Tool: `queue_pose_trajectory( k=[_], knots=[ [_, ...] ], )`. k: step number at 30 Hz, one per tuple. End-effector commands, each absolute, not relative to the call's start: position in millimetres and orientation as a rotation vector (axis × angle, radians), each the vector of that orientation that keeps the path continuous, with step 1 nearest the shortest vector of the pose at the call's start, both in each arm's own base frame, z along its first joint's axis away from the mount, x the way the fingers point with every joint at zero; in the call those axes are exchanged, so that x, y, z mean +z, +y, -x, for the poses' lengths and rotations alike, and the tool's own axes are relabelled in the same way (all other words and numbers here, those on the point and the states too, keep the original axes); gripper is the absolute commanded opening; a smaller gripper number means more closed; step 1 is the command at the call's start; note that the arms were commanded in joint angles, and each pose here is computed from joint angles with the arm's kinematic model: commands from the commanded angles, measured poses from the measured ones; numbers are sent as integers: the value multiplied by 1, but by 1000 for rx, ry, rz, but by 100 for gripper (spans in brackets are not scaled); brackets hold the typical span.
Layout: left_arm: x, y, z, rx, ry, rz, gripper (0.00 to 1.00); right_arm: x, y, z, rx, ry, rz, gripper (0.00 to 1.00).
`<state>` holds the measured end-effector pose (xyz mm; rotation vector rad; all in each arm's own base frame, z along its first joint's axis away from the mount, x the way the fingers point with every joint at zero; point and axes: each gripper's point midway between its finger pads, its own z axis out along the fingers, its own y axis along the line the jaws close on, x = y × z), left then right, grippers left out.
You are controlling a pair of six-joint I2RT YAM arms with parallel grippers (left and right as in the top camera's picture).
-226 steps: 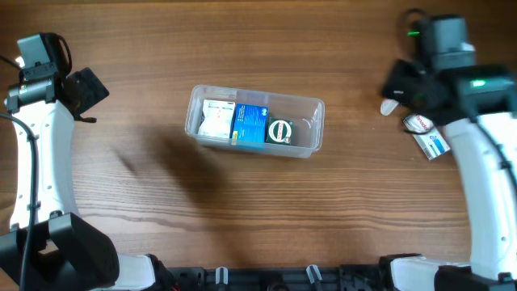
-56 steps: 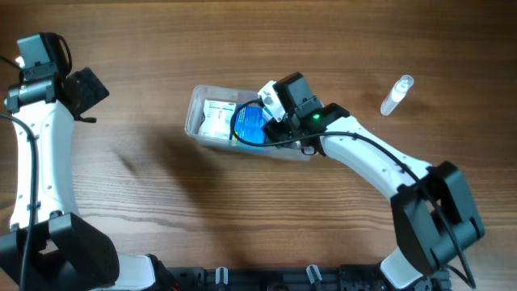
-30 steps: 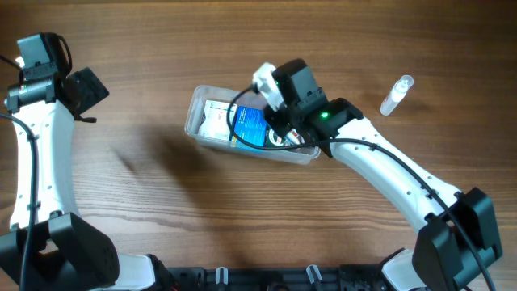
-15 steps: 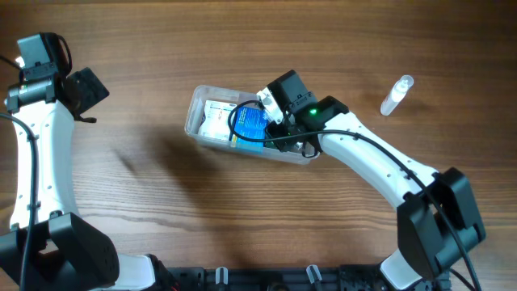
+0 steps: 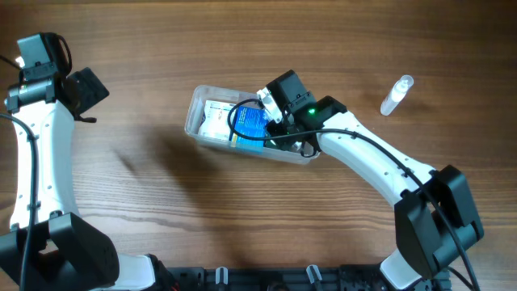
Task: Pack container
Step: 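Lower the Panadol box into the container, pushing it down among the items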
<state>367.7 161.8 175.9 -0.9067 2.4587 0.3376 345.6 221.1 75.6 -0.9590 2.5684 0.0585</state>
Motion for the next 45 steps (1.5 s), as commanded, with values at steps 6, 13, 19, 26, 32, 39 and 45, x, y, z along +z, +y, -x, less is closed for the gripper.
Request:
queue_pose_trajectory(
  k=[6,13,19,26,32,39,45],
  knots=[
    [186,165,-367,352,2429,907,100,54,216,-347,14,2613,965,61],
    [186,165,-367,352,2430,906,100,43,208,-356,-103,2593,1015,56],
    [186,165,-367,352,2429,906,100,57,204,-363,-149,2556,985,55],
    [186,165,-367,352,2429,907,100,89,224,-369,-13,2489,971,35],
    [186,165,-367,352,2430,907,100,92,240,-364,109,2477,1001,29],
    [186,165,-367,352,2430,907,100,110,261,-365,248,2431,1018,25],
    [186,165,-367,352,2429,907,100,117,295,-340,504,2394,1112,25]
  ],
)
